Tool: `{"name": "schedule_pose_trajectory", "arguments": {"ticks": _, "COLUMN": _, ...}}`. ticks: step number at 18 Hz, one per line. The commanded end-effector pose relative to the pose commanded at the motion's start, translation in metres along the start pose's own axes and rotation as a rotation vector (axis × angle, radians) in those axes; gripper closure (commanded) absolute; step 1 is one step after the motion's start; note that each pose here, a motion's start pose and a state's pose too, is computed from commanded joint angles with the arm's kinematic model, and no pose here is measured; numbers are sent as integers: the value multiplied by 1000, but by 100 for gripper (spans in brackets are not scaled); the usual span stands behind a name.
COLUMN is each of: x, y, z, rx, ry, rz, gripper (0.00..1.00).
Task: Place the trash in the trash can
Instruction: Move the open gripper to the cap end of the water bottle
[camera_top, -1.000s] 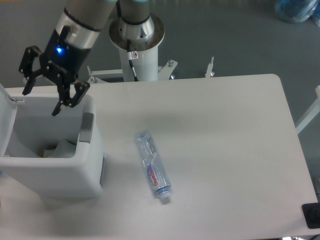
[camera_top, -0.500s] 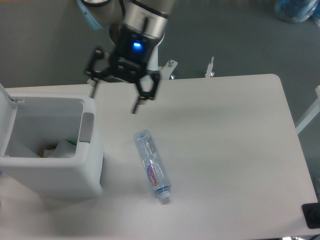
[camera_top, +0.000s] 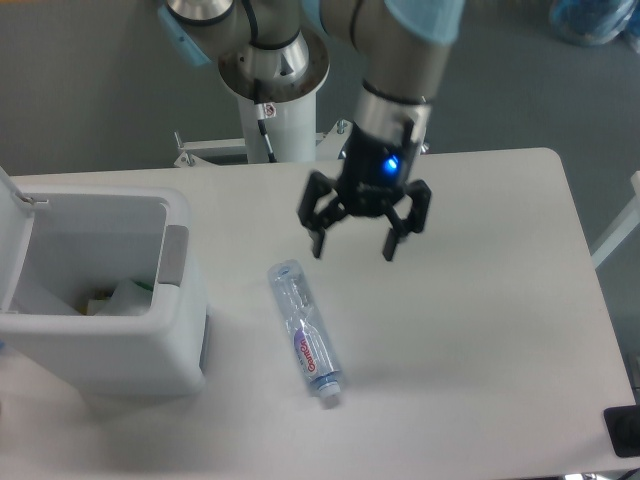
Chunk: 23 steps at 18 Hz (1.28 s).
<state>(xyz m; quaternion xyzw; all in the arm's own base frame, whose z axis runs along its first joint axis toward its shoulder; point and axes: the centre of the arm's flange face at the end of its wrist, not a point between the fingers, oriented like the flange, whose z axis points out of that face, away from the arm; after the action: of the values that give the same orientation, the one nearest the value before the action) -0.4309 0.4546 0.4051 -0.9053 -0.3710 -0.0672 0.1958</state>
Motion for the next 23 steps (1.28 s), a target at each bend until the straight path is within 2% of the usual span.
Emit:
{"name": "schedule_pose_trajectory", "arguments": {"ticks": 4, "x": -16, "y": -12, "z": 41, "rx": -52, "ry": 1, "rz": -104, "gripper": 0}}
{"name": "schedule_pose_trajectory", "arguments": {"ticks": 5, "x": -19, "y": -12, "z": 49, "rx": -67, "ry": -18, "rz": -115, "gripper": 0}}
{"name": "schedule_pose_trajectory", "arguments": {"ticks": 12, "x": -9, "y": -8, "z": 130, "rx": -204, "ry": -134, "rz": -80, "gripper": 0}}
{"name": "schedule_pose_trajectory", "arguments": {"ticks": 15, "x": -6, "y": -9, "z": 152, "rx": -230, "ry": -165, "rz": -113, "gripper": 0}}
{"name": "schedule_pose_trajectory", "arguments": {"ticks": 19, "x": -1, "y": -17, "z": 170, "rx": -237, "ry": -176, "rz": -146, "gripper": 0}}
{"name": "schedule_pose_trajectory", "arguments": {"ticks": 23, "x": 9, "y": -28, "z": 187, "rx": -239, "ry": -171, "rz": -133, "gripper": 0}}
